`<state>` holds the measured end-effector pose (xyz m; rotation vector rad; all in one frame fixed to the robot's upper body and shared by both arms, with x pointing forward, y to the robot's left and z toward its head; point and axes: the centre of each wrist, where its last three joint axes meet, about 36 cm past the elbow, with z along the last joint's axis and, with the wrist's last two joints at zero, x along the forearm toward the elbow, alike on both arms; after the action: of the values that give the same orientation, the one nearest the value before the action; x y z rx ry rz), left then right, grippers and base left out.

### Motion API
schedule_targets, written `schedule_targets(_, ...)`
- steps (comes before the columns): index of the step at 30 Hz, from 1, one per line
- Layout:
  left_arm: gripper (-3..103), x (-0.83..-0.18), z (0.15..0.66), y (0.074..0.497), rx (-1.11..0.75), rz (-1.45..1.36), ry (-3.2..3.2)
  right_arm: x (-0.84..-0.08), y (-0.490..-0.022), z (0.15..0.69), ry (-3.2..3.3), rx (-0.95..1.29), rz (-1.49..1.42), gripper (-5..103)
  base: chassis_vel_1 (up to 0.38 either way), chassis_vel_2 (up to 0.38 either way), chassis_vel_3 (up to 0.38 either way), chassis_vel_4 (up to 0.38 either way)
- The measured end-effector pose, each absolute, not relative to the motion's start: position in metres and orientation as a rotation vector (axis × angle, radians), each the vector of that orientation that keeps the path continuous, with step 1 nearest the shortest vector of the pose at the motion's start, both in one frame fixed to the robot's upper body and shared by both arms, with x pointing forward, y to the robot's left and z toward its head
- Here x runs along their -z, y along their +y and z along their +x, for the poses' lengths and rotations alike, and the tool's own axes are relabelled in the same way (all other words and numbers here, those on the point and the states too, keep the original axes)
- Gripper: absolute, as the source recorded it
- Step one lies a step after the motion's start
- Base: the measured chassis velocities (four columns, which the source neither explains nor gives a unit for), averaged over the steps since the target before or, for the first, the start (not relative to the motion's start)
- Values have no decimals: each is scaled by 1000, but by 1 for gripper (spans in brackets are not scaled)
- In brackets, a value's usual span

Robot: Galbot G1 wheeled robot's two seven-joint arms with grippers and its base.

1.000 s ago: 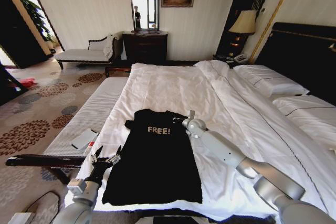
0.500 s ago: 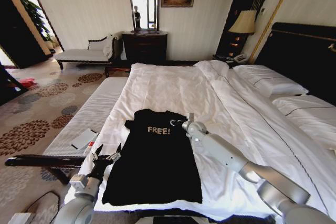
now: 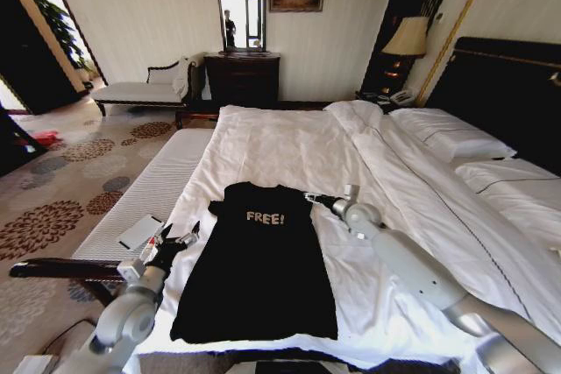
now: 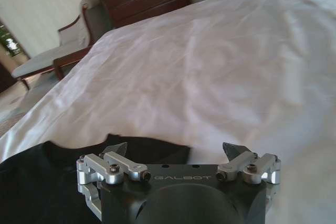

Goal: Fold the clothes on the bed.

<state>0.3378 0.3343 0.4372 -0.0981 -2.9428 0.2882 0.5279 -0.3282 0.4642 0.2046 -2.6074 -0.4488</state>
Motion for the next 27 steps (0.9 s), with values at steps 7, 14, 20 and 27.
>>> schedule_targets(7, 100, -422, 369, 364, -372, -84, -2899, -456, -375, 500, -2618, 432, 79, 100, 0, 0, 0, 0)
schedule_targets(14, 98, -402, 415, 399, -552, -5, -2846, -455, -394, 477, -2621, 417, 32, 100, 2, 1, 7, 2)
schedule_targets(20, 96, -392, 443, 394, -590, -19, -2832, -459, -399, 465, -2640, 435, 8, 100, 0, 0, 0, 0)
schedule_targets(27, 90, -393, 467, 372, -590, -106, -2809, -458, -399, 457, -2641, 438, -12, 100, 0, 0, 0, 0)
